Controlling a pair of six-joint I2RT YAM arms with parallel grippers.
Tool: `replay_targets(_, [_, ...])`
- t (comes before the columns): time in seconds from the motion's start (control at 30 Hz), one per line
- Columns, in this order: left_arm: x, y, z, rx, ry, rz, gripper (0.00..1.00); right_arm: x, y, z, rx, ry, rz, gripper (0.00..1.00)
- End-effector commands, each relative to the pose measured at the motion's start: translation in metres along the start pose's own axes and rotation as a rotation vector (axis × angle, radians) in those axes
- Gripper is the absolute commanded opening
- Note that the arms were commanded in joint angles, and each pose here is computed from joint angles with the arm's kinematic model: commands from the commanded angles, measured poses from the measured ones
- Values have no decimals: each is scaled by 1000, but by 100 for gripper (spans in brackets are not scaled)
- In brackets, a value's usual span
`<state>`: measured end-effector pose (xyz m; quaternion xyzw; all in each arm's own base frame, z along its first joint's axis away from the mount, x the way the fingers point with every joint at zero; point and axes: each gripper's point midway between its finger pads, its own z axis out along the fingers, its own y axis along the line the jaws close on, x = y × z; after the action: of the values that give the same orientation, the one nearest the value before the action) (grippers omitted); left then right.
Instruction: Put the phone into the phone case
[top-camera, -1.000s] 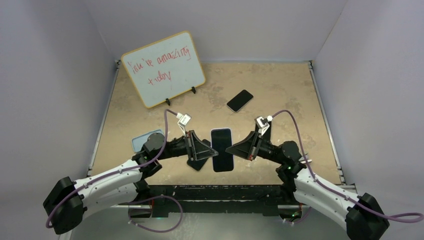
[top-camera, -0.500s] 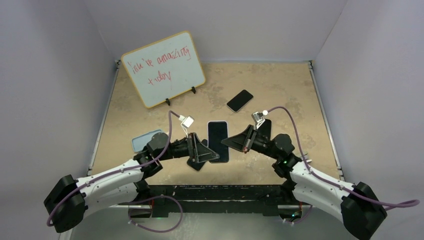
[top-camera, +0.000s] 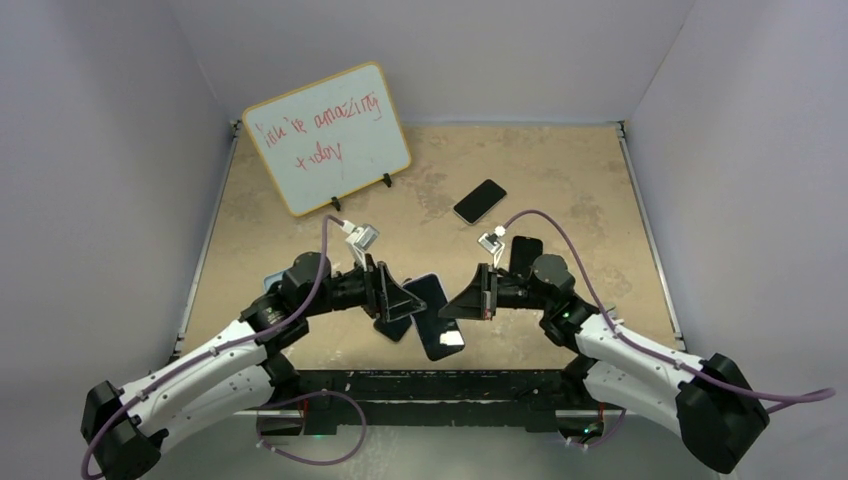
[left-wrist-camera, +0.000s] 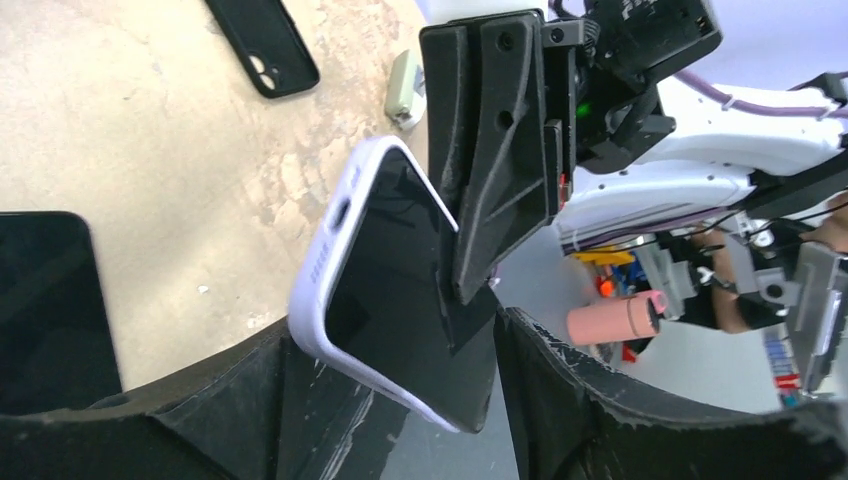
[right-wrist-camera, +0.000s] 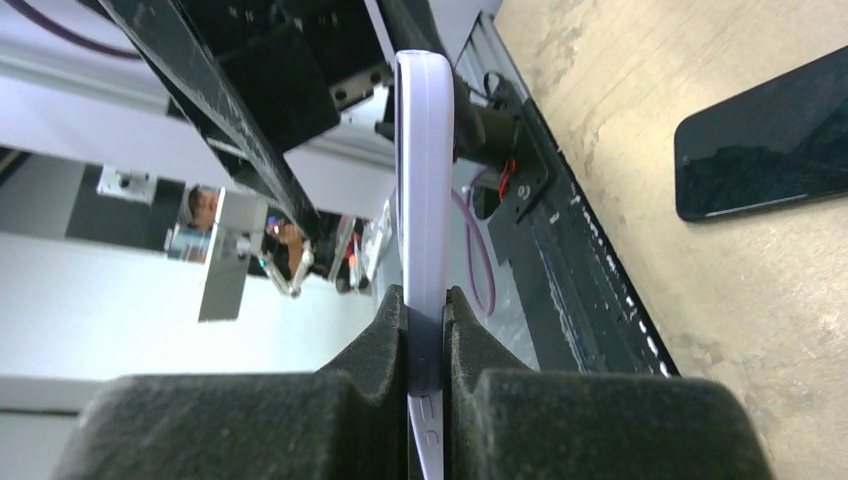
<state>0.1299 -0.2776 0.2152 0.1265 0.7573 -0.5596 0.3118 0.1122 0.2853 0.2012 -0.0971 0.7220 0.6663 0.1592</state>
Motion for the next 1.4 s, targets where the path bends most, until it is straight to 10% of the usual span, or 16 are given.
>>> replay_targets(0.0, [-1, 8, -7, -86, 72, 118, 68, 11, 35, -7, -129, 111, -152, 0])
replay_targets(0.33, [16, -16, 4, 65, 243, 116, 66, 18, 45, -12, -144, 179, -208, 0])
replay_targets(0.57, [17, -32, 11, 178, 250, 66, 15, 18, 37, -9, -104, 208, -183, 5])
replay_targets(0.67, [13, -31, 14, 178, 225, -12, 1, -2, 25, -5, 5, 94, -169, 27])
replay_targets(0.93, [-25, -30, 7, 229, -9, -262, 0, -44, 28, -20, 73, -262, -109, 82])
replay_targets(1.37, [-76, -48, -19, 372, -295, -398, 0, -56, 35, -55, 15, -527, 7, 99])
